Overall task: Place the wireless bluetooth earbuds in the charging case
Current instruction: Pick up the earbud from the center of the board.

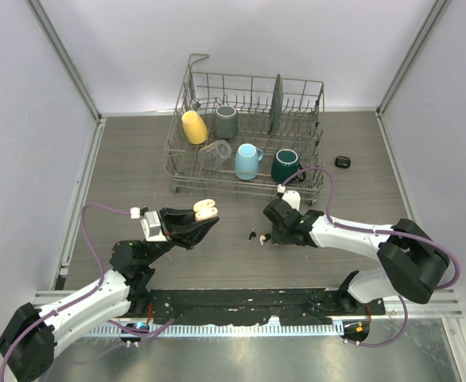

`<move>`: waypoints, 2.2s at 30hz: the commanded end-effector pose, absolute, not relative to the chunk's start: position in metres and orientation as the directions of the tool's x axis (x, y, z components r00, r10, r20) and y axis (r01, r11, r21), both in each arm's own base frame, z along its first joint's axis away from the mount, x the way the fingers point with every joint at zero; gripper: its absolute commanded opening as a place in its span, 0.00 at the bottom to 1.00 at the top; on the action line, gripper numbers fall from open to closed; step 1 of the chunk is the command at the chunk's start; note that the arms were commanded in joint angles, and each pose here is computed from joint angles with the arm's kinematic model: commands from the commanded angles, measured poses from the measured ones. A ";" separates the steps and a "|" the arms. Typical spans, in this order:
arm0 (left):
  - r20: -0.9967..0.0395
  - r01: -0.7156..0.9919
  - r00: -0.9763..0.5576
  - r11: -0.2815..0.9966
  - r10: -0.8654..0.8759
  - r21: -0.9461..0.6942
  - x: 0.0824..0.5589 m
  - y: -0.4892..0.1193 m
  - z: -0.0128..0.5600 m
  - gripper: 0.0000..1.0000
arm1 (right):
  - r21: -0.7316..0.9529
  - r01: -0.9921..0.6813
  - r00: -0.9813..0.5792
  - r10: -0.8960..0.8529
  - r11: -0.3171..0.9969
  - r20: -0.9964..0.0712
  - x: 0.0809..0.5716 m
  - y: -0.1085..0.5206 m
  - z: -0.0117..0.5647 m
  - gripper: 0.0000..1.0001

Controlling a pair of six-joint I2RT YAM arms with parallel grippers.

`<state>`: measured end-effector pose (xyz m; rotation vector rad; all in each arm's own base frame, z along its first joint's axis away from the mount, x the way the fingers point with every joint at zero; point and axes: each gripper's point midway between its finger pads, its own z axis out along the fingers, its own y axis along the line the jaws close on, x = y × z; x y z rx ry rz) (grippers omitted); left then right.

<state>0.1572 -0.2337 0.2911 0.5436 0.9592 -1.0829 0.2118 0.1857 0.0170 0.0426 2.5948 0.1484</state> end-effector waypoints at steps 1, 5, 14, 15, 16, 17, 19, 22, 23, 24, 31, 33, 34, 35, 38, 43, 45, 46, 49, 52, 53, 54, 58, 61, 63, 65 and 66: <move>-0.842 0.905 0.192 0.423 -0.504 -0.046 0.157 -0.229 0.299 0.00 | 0.110 0.047 -0.858 0.097 0.993 -0.505 0.212 0.178 0.010 0.26; -0.841 0.904 0.195 0.424 -0.505 -0.045 0.157 -0.229 0.300 0.00 | 0.123 0.035 -0.853 0.093 0.992 -0.513 0.210 0.179 0.015 0.24; -0.843 0.904 0.192 0.426 -0.503 -0.048 0.157 -0.229 0.298 0.00 | 0.144 -0.031 -0.859 0.047 0.989 -0.509 0.190 0.185 0.022 0.23; -0.843 0.903 0.194 0.428 -0.502 -0.046 0.158 -0.229 0.298 0.00 | 0.138 -0.033 -0.865 0.041 0.990 -0.500 0.186 0.183 0.020 0.23; -0.843 0.903 0.194 0.426 -0.502 -0.046 0.157 -0.229 0.298 0.00 | 0.135 -0.037 -0.869 0.036 0.990 -0.494 0.184 0.183 0.018 0.23; -0.843 0.902 0.195 0.428 -0.502 -0.046 0.158 -0.229 0.298 0.00 | 0.137 -0.039 -0.874 0.032 0.990 -0.484 0.181 0.184 0.016 0.25; -0.843 0.903 0.194 0.428 -0.502 -0.047 0.158 -0.229 0.298 0.00 | 0.127 -0.045 -0.882 0.020 0.991 -0.472 0.177 0.184 0.012 0.28; -0.843 0.902 0.196 0.429 -0.501 -0.045 0.158 -0.228 0.298 0.00 | 0.118 -0.043 -0.885 0.017 0.992 -0.465 0.176 0.184 0.008 0.33; -0.842 0.903 0.196 0.428 -0.502 -0.045 0.157 -0.228 0.298 0.00 | 0.116 -0.044 -0.885 0.015 0.992 -0.465 0.176 0.184 0.008 0.36; -0.843 0.901 0.196 0.431 -0.502 -0.047 0.158 -0.228 0.298 0.00 | 0.112 -0.039 -0.884 0.018 0.993 -0.468 0.177 0.184 0.009 0.37; -0.844 0.899 0.198 0.435 -0.499 -0.046 0.159 -0.228 0.298 0.00 | 0.093 -0.019 -0.886 0.026 0.996 -0.463 0.182 0.186 0.010 0.38; -0.842 0.900 0.200 0.434 -0.500 -0.044 0.159 -0.228 0.298 0.00 | 0.084 -0.018 -0.889 0.022 0.996 -0.458 0.182 0.186 0.008 0.37; -0.843 0.899 0.199 0.435 -0.500 -0.046 0.159 -0.228 0.298 0.00 | 0.078 -0.017 -0.889 0.021 0.997 -0.458 0.182 0.185 0.008 0.37; -0.843 0.900 0.199 0.434 -0.500 -0.045 0.158 -0.228 0.298 0.00 | 0.075 -0.016 -0.889 0.020 0.997 -0.457 0.182 0.184 0.007 0.36; -0.844 0.899 0.198 0.435 -0.499 -0.046 0.158 -0.228 0.298 0.00 | 0.075 -0.014 -0.890 0.022 0.997 -0.455 0.181 0.183 0.007 0.34; -0.844 0.898 0.199 0.437 -0.497 -0.046 0.159 -0.228 0.297 0.00 | 0.068 -0.014 -0.891 0.018 0.998 -0.453 0.180 0.181 0.007 0.33; -0.845 0.899 0.198 0.436 -0.497 -0.046 0.159 -0.228 0.298 0.00 | 0.068 -0.017 -0.892 0.015 0.998 -0.451 0.179 0.181 0.007 0.31; -0.845 0.899 0.197 0.436 -0.497 -0.046 0.159 -0.228 0.297 0.00 | 0.066 -0.018 -0.892 0.013 0.998 -0.452 0.179 0.181 0.006 0.31; -0.846 0.900 0.197 0.434 -0.496 -0.045 0.159 -0.229 0.297 0.00 | 0.067 -0.021 -0.891 0.012 0.997 -0.454 0.180 0.181 0.008 0.22; -0.845 0.901 0.196 0.431 -0.497 -0.044 0.158 -0.229 0.298 0.00 | 0.073 -0.027 -0.886 0.010 0.997 -0.463 0.182 0.183 0.011 0.16; -0.845 0.901 0.196 0.431 -0.497 -0.044 0.158 -0.229 0.298 0.00 | 0.088 -0.029 -0.880 0.016 0.996 -0.474 0.185 0.186 0.016 0.13; -0.847 0.901 0.195 0.432 -0.495 -0.045 0.159 -0.229 0.297 0.00 | 0.094 -0.033 -0.878 0.016 0.995 -0.478 0.185 0.187 0.018 0.11; -0.846 0.900 0.193 0.432 -0.496 -0.048 0.158 -0.228 0.298 0.00 | 0.136 -0.050 -0.835 0.033 0.989 -0.549 0.195 0.192 0.046 0.02; -0.846 0.900 0.195 0.434 -0.496 -0.047 0.158 -0.228 0.298 0.00 | 0.184 -0.059 -0.768 0.073 0.981 -0.636 0.207 0.195 0.081 0.01; -0.846 0.898 0.197 0.437 -0.496 -0.048 0.159 -0.227 0.299 0.00 | 0.234 -0.080 -0.704 0.111 0.969 -0.701 0.211 0.199 0.115 0.01; -0.845 0.899 0.197 0.436 -0.497 -0.046 0.159 -0.228 0.300 0.00 | 0.268 -0.086 -0.628 0.157 0.959 -0.763 0.218 0.201 0.148 0.01; -0.845 0.899 0.197 0.436 -0.497 -0.047 0.159 -0.228 0.299 0.00 | 0.294 -0.105 -0.586 0.179 0.950 -0.790 0.219 0.201 0.168 0.01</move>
